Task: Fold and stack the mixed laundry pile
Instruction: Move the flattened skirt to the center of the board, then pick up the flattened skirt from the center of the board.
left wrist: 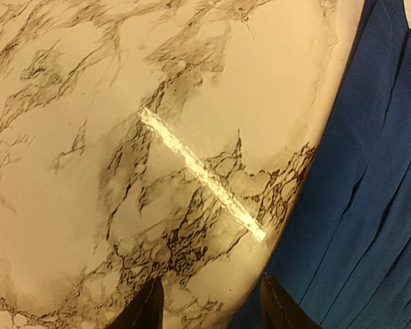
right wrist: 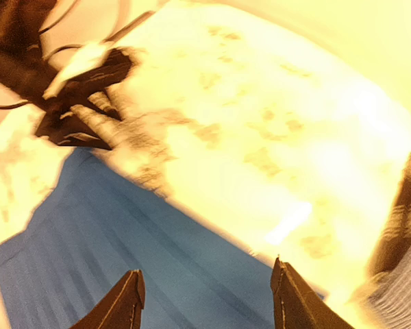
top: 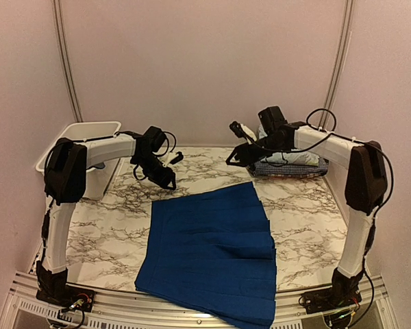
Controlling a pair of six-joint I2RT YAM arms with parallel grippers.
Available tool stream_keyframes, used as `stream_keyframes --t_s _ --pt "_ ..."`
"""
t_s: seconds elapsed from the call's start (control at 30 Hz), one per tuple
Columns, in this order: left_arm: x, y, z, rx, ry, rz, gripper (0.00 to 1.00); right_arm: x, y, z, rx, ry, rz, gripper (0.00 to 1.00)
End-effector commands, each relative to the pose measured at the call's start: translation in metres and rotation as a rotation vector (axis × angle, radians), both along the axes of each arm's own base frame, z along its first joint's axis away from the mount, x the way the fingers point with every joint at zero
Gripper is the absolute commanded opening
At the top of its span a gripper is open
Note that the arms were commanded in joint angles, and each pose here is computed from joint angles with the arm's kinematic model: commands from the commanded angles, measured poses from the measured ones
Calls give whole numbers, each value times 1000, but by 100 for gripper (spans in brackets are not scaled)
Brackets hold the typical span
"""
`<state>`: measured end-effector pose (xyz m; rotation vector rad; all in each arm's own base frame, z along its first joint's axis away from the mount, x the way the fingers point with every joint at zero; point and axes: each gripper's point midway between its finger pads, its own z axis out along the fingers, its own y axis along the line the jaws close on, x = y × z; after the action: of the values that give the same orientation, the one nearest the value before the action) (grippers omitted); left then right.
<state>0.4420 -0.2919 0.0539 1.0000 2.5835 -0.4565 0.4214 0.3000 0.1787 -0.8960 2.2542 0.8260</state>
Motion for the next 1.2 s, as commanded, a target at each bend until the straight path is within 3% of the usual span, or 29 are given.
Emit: stream_keyframes --t_s 0.0,0.33,0.47,0.63,0.73,0.93,1.1,1.17 --pt "-18 4 13 -32 25 -42 52 38 -33 -59 -198 -18 27 60" --pt "-33 8 1 -25 58 -85 57 56 -55 -103 -261 -58 140 72" --pt "-36 9 -3 -20 63 -103 59 50 -58 -127 -269 -14 169 73" --pt "-41 16 -9 16 68 -113 71 26 -60 -151 -262 52 209 71" --pt "-44 22 -15 48 77 -119 71 13 -61 -154 -258 65 226 68" --pt "-58 34 -16 96 87 -136 65 -9 -66 -169 -341 74 238 55" --pt "-75 45 -20 140 96 -167 56 -6 -73 -174 -395 75 200 28" --pt "-76 44 -23 146 100 -168 47 1 -74 -173 -416 61 180 15"
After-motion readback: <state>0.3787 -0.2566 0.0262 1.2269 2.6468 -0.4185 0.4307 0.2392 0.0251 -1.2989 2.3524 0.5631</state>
